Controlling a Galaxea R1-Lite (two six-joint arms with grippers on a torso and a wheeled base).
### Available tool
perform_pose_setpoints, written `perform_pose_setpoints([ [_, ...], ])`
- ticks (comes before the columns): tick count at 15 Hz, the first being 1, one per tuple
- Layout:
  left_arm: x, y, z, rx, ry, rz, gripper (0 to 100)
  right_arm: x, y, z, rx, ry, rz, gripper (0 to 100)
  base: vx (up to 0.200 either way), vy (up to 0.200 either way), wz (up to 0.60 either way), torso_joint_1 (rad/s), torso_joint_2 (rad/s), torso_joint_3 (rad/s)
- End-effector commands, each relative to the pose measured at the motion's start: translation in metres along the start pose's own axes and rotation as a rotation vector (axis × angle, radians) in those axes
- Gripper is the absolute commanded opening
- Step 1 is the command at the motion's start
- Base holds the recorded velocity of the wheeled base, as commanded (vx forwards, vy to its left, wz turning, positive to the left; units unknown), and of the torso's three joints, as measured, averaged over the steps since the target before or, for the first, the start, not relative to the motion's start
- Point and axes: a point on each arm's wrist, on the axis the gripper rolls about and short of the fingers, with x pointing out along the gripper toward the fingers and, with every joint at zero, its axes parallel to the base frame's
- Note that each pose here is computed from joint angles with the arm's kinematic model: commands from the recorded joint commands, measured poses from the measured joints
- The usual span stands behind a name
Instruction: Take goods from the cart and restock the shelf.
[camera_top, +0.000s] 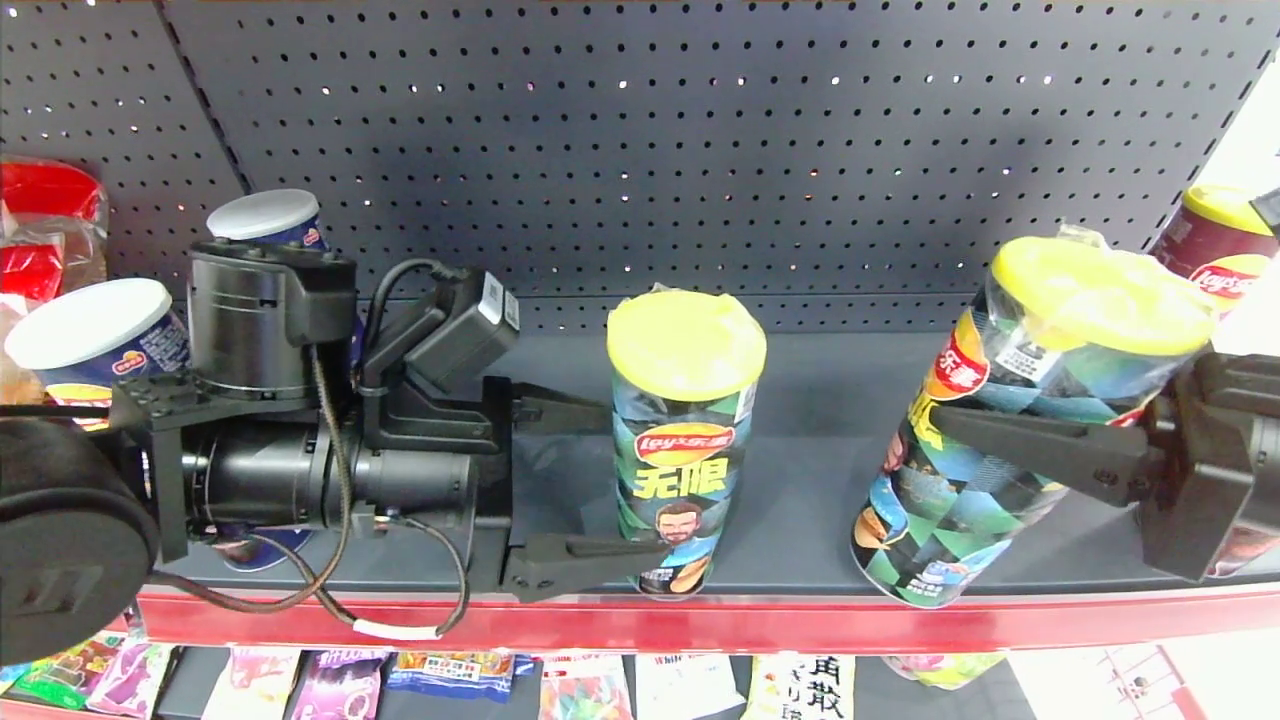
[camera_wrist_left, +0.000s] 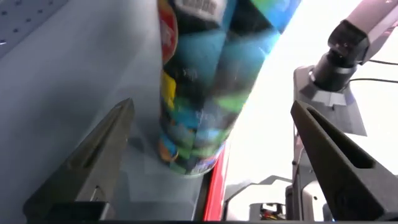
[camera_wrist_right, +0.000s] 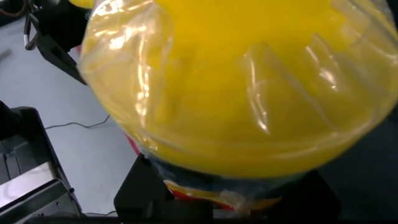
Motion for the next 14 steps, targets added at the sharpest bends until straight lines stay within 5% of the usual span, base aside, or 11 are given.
perform_pose_setpoints([
  [1,-0.010,-0.003,-0.003,0.003,-0.007,0.021,100,0.007,-0.002,-0.002,0.006,0.018,0.004,0,0.000,0.000,0.00,0.000,0.00,0.000],
  [6,-0.031,-0.009,-0.013,-0.012,-0.006,0.072,100,0.018,-0.006,0.000,0.010,0.030,0.009,0,0.000,0.000,0.00,0.000,0.00,0.000],
  [14,-0.067,-0.036,-0.029,-0.029,-0.001,0.149,100,0.063,-0.023,0.010,0.014,0.055,0.013,0,0.000,0.000,0.00,0.000,0.00,0.000],
])
